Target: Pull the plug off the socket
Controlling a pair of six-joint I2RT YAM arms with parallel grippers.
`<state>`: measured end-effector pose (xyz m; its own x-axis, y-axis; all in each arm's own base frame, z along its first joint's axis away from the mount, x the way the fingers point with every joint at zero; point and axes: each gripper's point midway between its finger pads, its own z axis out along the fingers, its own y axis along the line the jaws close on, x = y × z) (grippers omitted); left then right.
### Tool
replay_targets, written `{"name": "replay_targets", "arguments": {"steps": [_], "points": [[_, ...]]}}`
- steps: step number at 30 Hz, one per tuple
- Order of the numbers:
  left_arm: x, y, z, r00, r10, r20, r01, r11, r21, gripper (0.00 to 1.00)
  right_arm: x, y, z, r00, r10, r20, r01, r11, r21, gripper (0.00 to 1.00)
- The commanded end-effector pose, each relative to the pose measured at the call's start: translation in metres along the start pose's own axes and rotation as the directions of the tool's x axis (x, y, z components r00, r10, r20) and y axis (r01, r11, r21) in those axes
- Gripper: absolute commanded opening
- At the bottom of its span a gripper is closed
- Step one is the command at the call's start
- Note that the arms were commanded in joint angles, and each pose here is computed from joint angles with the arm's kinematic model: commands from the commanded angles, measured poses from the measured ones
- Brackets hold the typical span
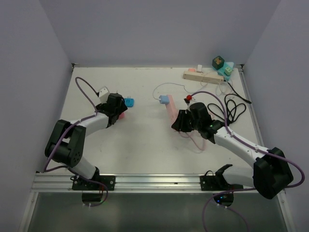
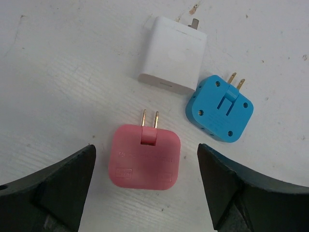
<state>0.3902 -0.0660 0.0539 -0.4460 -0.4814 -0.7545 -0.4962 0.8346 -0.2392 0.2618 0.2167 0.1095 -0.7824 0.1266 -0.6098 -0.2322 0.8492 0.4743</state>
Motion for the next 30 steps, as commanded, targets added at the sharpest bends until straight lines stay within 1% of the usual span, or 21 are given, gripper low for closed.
{"name": "replay_targets", "arguments": {"steps": [1, 4, 6, 9, 11, 12, 13, 15, 16, 17, 18, 19, 22, 23, 24, 27, 28, 30], "points": [[-0.02, -0.01, -0.016, 0.998, -0.056, 0.033, 0.054, 0.996, 0.065, 0.9, -0.023, 0.024, -0.004, 0.996, -0.031, 0.078, 0.039, 0.994, -0.105, 0.0], [-0.026, -0.015, -0.028, 0.997, -0.066, 0.026, 0.063, 0.993, 0.102, 0.99, -0.021, 0.025, -0.001, 0.997, -0.039, 0.063, 0.046, 0.993, -0.109, 0.0], [-0.025, -0.015, -0.035, 0.999, -0.052, 0.004, 0.052, 0.993, 0.109, 1.0, -0.021, 0.026, -0.001, 0.997, -0.044, 0.061, 0.051, 0.992, -0.113, 0.0], [-0.031, -0.029, -0.053, 0.999, -0.041, -0.023, 0.045, 0.978, 0.203, 1.0, -0.022, 0.029, -0.001, 0.997, -0.044, 0.056, 0.05, 0.991, -0.124, 0.0], [-0.031, -0.044, -0.068, 0.998, -0.02, -0.063, 0.038, 0.956, 0.29, 1.0, -0.023, 0.032, -0.001, 0.998, -0.047, 0.052, 0.053, 0.99, -0.133, 0.0], [-0.032, -0.052, -0.074, 0.997, -0.016, -0.079, 0.041, 0.942, 0.332, 1.0, -0.024, 0.033, -0.001, 0.998, -0.046, 0.053, 0.053, 0.989, -0.138, 0.0], [-0.024, -0.06, -0.083, 0.99, 0.006, -0.138, 0.047, 0.924, 0.381, 0.99, -0.025, 0.034, -0.001, 0.997, -0.046, 0.054, 0.053, 0.988, -0.142, 0.0], [-0.021, -0.072, -0.096, 0.982, 0.027, -0.188, 0.06, 0.894, 0.444, 0.99, -0.025, 0.037, -0.001, 0.998, -0.047, 0.052, 0.055, 0.987, -0.15, 0.0], [-0.016, -0.084, -0.109, 0.971, 0.034, -0.237, 0.094, 0.855, 0.511, 1.0, -0.025, 0.038, 0.0, 0.998, -0.047, 0.048, 0.054, 0.987, -0.153, 0.0], [-0.012, -0.088, -0.115, 0.964, 0.036, -0.263, 0.115, 0.837, 0.536, 1.0, -0.024, 0.04, -0.001, 0.998, -0.049, 0.048, 0.056, 0.986, -0.159, 0.0], [-0.014, -0.097, -0.123, 0.963, 0.03, -0.268, 0.136, 0.804, 0.579, 0.99, -0.023, 0.041, -0.001, 0.998, -0.049, 0.046, 0.056, 0.985, -0.162, 0.0], [-0.014, -0.106, -0.136, 0.952, 0.025, -0.305, 0.179, 0.764, 0.62, 0.99, -0.024, 0.043, -0.001, 0.998, -0.047, 0.05, 0.055, 0.984, -0.168, 0.0], [-0.008, -0.122, -0.155, 0.932, 0.017, -0.361, 0.243, 0.709, 0.662, 0.97, -0.022, 0.047, 0.0, 0.998, -0.039, 0.047, 0.047, 0.982, -0.184, 0.0], [-0.006, -0.126, -0.16, 0.927, 0.018, -0.375, 0.256, 0.701, 0.666, 0.97, -0.02, 0.048, 0.001, 0.998, -0.04, 0.041, 0.047, 0.981, -0.186, 0.0], [-0.009, -0.14, -0.171, 0.933, 0.018, -0.36, 0.26, 0.661, 0.704, 0.97, -0.02, 0.05, 0.001, 0.998, -0.037, 0.043, 0.045, 0.981, -0.189, 0.0], [-0.002, -0.158, -0.184, 0.921, 0.005, -0.389, 0.298, 0.632, 0.715, 0.95, -0.017, 0.055, 0.002, 0.998, -0.038, 0.041, 0.045, 0.978, -0.203, 0.0], [0.002, -0.162, -0.183, 0.915, -0.006, -0.403, 0.314, 0.638, 0.703, 0.94, -0.017, 0.056, 0.003, 0.998, -0.038, 0.042, 0.046, 0.977, -0.208, 0.0], [0.006, -0.172, -0.189, 0.913, -0.001, -0.407, 0.317, 0.629, 0.71, 0.92, -0.014, 0.061, 0.003, 0.999, -0.04, 0.036, 0.047, 0.975, -0.218, 0.0]]}}
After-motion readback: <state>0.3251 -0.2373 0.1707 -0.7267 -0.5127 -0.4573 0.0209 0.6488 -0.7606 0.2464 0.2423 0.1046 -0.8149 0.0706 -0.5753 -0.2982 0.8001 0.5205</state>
